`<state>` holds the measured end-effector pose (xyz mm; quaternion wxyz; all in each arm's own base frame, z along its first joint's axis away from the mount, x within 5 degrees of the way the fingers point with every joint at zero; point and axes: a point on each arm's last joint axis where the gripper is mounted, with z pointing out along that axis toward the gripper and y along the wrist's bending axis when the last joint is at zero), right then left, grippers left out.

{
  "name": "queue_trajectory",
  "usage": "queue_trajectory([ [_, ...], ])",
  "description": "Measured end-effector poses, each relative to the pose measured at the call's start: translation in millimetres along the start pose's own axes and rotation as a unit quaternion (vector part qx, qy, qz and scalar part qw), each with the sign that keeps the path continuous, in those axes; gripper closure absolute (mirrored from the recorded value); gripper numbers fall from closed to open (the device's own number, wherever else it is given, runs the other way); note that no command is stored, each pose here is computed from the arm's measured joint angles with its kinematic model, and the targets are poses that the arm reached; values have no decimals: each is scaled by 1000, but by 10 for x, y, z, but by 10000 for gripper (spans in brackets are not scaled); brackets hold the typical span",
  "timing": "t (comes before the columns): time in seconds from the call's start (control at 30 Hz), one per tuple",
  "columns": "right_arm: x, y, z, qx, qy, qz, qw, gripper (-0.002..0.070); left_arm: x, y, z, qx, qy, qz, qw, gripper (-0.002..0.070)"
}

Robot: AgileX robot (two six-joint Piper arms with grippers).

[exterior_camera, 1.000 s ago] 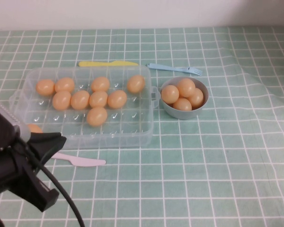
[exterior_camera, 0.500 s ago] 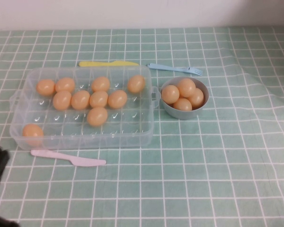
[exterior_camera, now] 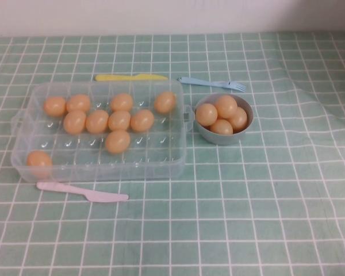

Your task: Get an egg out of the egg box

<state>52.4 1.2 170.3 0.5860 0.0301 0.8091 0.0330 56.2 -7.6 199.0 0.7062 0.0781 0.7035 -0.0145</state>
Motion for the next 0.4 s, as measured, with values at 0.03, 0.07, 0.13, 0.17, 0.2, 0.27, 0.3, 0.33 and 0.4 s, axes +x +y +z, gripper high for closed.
queue_trajectory([
  [0.03,0,0,0,0,0,0,1000,694,36,-6,-1,3,20,0,1000,677],
  [0.07,0,0,0,0,0,0,1000,694,61,-11,-2,6,34,0,999,677],
  [0.13,0,0,0,0,0,0,1000,694,128,-22,-9,12,71,-3,997,677],
  [0.17,0,0,0,0,0,0,1000,694,156,-27,-14,15,86,-3,996,677],
  [0.2,0,0,0,0,0,0,1000,694,192,-34,-21,18,106,-3,994,677],
  [0.27,0,0,-1,0,-1,0,1000,694,236,-41,-31,22,129,-3,991,677],
  [0.3,0,0,-1,0,-1,0,1000,694,258,-44,-37,24,141,-3,990,677],
  [0.33,0,0,-1,0,-1,0,1000,694,264,-45,-39,24,145,-3,989,677],
  [0.4,0,0,-1,0,-1,0,1000,694,266,-45,-39,25,146,-3,989,677],
])
